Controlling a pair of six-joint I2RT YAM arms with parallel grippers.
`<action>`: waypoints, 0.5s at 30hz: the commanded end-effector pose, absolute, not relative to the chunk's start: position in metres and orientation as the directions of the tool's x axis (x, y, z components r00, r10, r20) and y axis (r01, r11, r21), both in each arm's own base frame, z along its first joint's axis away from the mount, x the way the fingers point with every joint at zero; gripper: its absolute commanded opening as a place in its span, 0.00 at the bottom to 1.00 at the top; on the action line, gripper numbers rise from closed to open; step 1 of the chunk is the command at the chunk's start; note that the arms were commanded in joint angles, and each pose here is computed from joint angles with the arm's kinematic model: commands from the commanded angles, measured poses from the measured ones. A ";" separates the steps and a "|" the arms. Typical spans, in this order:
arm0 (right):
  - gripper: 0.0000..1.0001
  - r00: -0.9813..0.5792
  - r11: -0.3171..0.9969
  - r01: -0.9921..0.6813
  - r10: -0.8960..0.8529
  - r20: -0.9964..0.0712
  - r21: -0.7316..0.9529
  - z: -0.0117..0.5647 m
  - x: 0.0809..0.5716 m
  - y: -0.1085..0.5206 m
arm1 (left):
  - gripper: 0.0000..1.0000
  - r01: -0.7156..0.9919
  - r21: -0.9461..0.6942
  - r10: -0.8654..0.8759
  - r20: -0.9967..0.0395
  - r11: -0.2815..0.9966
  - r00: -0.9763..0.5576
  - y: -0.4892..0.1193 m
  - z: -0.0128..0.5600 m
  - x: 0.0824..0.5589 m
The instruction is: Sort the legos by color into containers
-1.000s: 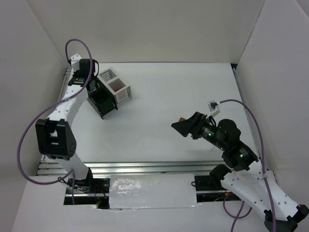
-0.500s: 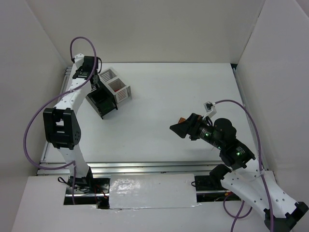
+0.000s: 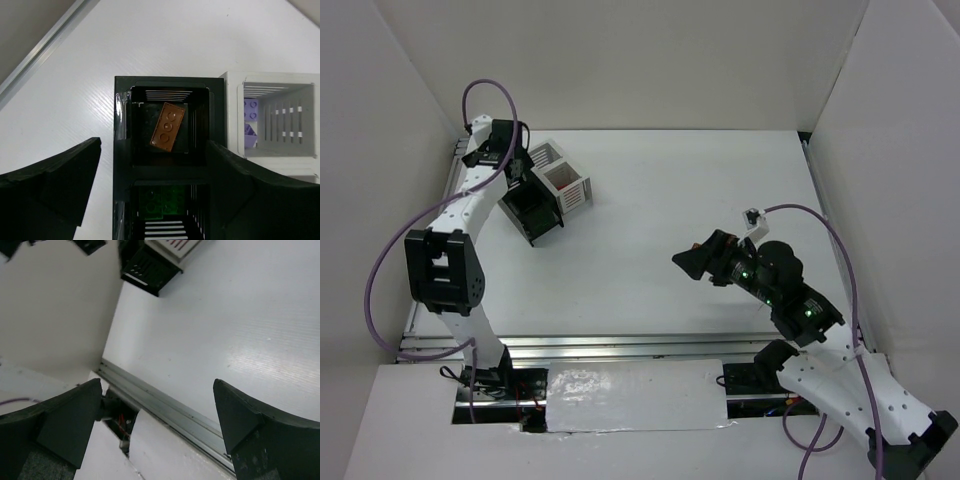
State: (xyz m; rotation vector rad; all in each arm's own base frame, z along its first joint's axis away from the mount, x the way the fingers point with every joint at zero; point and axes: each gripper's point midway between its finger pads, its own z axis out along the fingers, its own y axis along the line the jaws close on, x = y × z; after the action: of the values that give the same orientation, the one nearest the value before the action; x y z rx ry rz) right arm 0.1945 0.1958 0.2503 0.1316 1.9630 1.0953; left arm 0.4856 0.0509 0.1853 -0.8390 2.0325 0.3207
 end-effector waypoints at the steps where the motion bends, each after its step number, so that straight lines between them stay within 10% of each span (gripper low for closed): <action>1: 1.00 -0.613 0.715 -0.164 0.466 -0.638 0.680 0.225 0.223 0.187 | 1.00 -0.624 -0.211 -0.433 -0.872 0.752 -0.227 0.043 0.269 0.472; 8: 1.00 -0.548 0.871 0.228 0.485 -0.682 0.436 0.171 0.283 0.143 | 0.99 -0.292 -0.368 -0.437 -0.871 0.883 -0.224 -0.035 0.355 0.384; 15: 1.00 -0.585 0.894 0.411 0.408 -0.701 0.178 0.126 0.328 0.122 | 1.00 0.013 -0.457 -0.426 -0.840 0.889 -0.337 -0.077 0.302 0.283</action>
State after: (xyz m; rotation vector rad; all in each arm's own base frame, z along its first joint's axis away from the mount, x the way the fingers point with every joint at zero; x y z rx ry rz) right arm 0.3041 0.1456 0.1186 0.5194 2.3233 0.1674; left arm 0.2991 -0.0519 0.3490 -0.4412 1.7217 -0.3766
